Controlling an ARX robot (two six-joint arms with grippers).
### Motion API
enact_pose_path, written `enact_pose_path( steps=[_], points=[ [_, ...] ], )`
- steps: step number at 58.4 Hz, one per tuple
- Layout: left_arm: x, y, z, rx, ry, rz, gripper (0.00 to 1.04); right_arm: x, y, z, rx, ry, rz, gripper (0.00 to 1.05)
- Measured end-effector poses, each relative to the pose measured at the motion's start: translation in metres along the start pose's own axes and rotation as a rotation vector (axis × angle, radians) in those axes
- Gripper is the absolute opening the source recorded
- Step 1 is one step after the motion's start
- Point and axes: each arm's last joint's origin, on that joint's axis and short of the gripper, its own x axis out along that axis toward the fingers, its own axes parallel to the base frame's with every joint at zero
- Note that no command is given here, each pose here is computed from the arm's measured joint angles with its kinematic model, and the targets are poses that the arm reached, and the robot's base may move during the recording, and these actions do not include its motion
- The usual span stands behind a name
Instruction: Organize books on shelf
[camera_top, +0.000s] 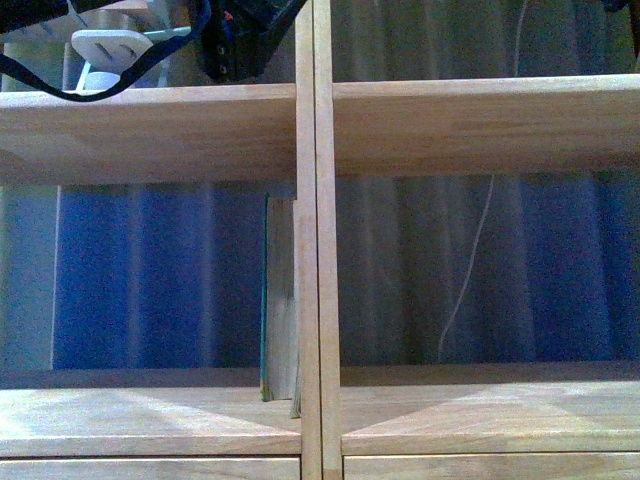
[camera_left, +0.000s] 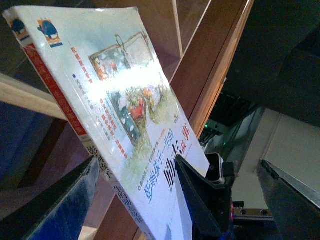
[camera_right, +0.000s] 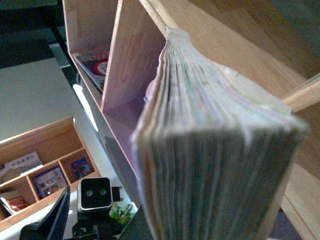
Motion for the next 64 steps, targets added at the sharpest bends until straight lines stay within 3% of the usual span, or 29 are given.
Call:
enact_pose_path(
  steps=[11,17,24,58,64],
  points=[
    [0.005,0.006,0.003,-0.044,-0.04,0.001,0.97,-0.002,0.003,-0.007,0.068,0.0,0.017,0.07],
    [0.006,0.011,0.0,-0.074,-0.049,-0.001,0.83,-0.004,0.004,-0.009,0.094,-0.002,0.03,0.07],
    [0.008,0.013,-0.004,-0.088,-0.043,-0.005,0.99,-0.004,0.005,-0.009,0.12,0.007,0.046,0.07],
    [0.023,0.017,-0.016,-0.116,-0.031,-0.016,0.97,-0.01,0.005,-0.015,0.191,0.045,0.085,0.07],
    [0.029,0.016,-0.017,-0.122,-0.036,-0.014,0.8,-0.012,0.012,-0.016,0.221,0.061,0.126,0.07]
  ],
)
